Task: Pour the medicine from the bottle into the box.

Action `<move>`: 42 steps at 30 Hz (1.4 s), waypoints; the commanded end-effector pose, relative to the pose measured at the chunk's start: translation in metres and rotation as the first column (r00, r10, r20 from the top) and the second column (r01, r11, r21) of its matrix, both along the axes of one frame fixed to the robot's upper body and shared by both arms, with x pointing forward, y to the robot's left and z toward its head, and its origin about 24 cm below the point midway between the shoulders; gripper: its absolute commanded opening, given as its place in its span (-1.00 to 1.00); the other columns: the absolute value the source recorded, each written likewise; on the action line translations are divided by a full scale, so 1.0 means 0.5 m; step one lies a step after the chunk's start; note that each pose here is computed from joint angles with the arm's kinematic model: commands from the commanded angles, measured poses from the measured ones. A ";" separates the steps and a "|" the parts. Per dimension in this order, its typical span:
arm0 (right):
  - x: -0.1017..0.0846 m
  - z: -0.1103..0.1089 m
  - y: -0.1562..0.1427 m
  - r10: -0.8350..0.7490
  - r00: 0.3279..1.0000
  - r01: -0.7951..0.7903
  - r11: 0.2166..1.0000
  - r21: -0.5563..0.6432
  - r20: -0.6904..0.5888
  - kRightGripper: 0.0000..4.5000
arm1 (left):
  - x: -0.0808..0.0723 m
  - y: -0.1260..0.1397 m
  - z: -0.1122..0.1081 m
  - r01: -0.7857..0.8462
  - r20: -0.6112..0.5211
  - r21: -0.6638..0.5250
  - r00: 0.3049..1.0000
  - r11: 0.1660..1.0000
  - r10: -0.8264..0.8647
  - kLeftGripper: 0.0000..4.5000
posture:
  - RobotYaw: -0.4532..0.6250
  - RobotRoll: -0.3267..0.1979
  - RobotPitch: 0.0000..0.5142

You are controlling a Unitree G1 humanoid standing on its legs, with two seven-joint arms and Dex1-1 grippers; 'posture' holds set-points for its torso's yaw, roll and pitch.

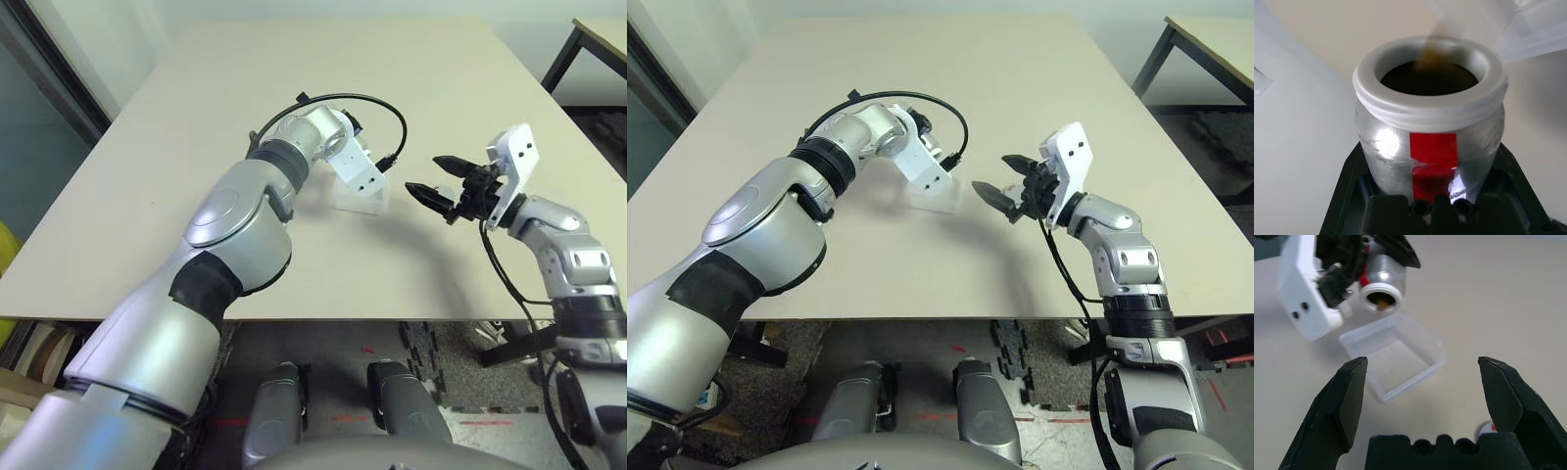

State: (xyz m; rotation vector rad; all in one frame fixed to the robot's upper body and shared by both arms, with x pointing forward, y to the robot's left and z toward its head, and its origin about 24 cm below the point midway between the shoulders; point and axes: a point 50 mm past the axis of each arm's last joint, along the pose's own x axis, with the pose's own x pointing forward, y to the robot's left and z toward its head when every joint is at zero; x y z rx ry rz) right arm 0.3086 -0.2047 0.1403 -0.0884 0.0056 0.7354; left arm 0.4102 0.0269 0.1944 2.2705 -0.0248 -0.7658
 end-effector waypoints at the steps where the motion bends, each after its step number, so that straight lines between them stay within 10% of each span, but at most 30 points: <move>1: -0.003 0.007 0.002 -0.001 1.000 0.001 1.000 0.015 0.007 1.00 | 0.003 0.004 0.009 -0.023 0.010 -0.015 1.000 1.000 0.023 0.12 | -0.56 0.25 -0.80; 6: 0.004 0.018 0.001 0.008 1.000 -0.008 1.000 0.015 0.012 1.00 | 0.005 0.012 0.002 -0.028 0.010 0.003 1.000 1.000 0.028 0.12 | -0.54 0.25 -0.80; 22: 0.013 0.023 0.001 0.061 0.998 -0.061 0.998 -0.022 -0.002 1.00 | 0.002 0.052 -0.005 -0.287 -0.388 -0.504 0.918 0.815 0.084 0.12 | -0.44 0.25 -0.81; 28: 0.024 0.027 -0.001 0.092 0.996 -0.093 0.995 -0.044 -0.012 1.00 | 0.002 0.110 -0.023 -0.560 -0.644 -0.702 0.763 0.441 -0.057 0.12 | -0.38 0.25 -0.78; 37: 0.039 0.035 0.010 0.148 0.989 -0.150 0.987 -0.067 -0.021 1.00 | -0.001 0.214 -0.081 -0.618 -0.586 -0.774 0.782 -0.139 -0.212 0.12 | -0.32 0.25 -0.78; 42: 0.039 0.037 0.012 0.156 0.987 -0.157 0.985 -0.065 -0.022 1.00 | -0.016 0.250 -0.124 -0.560 -0.521 -0.766 0.828 -0.315 -0.206 0.12 | -0.32 0.25 -0.79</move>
